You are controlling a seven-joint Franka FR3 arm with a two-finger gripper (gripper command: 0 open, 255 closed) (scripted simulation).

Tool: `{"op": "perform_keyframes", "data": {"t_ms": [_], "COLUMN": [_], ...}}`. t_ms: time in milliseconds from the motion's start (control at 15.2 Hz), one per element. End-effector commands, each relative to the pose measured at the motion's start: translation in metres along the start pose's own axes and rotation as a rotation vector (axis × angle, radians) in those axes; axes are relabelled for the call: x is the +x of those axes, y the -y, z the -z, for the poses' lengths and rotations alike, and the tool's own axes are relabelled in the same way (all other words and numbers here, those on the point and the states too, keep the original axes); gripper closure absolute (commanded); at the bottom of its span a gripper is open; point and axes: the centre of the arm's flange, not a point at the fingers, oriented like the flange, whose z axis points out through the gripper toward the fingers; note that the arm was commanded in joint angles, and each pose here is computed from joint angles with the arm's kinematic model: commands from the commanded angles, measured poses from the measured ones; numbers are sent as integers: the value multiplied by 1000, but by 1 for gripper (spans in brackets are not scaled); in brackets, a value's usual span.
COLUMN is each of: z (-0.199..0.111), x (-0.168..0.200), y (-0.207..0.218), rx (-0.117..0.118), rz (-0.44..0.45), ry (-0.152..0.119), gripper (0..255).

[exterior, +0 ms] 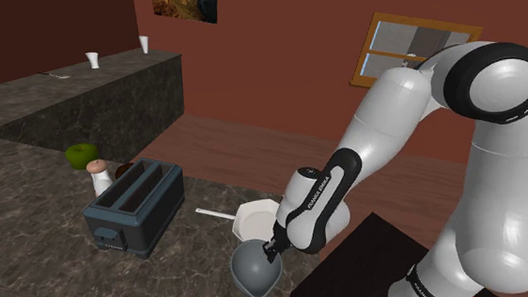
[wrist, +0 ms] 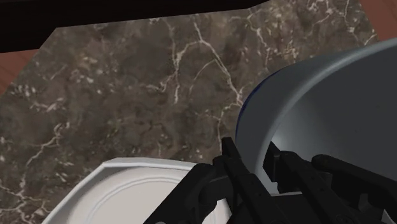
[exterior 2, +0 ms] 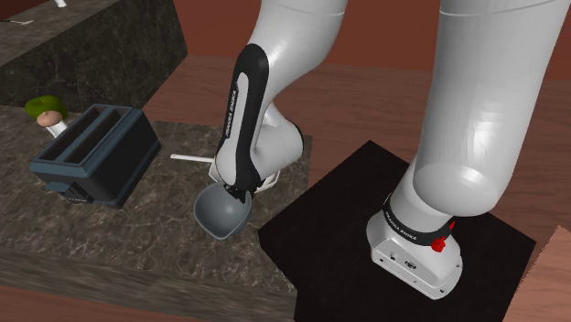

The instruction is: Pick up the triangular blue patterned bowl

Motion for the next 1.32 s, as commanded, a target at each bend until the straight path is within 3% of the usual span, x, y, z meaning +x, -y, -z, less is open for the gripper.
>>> {"op": "perform_keyframes", "data": {"t_ms": [0, 330, 1254], "z": [0, -1, 72], "x": [0, 1, 3], "y": [0, 0, 12], "rx": [0, 0, 0], "rz": [-1, -1, -1], "ry": [1, 1, 1], "gripper": [255, 255, 255]}}
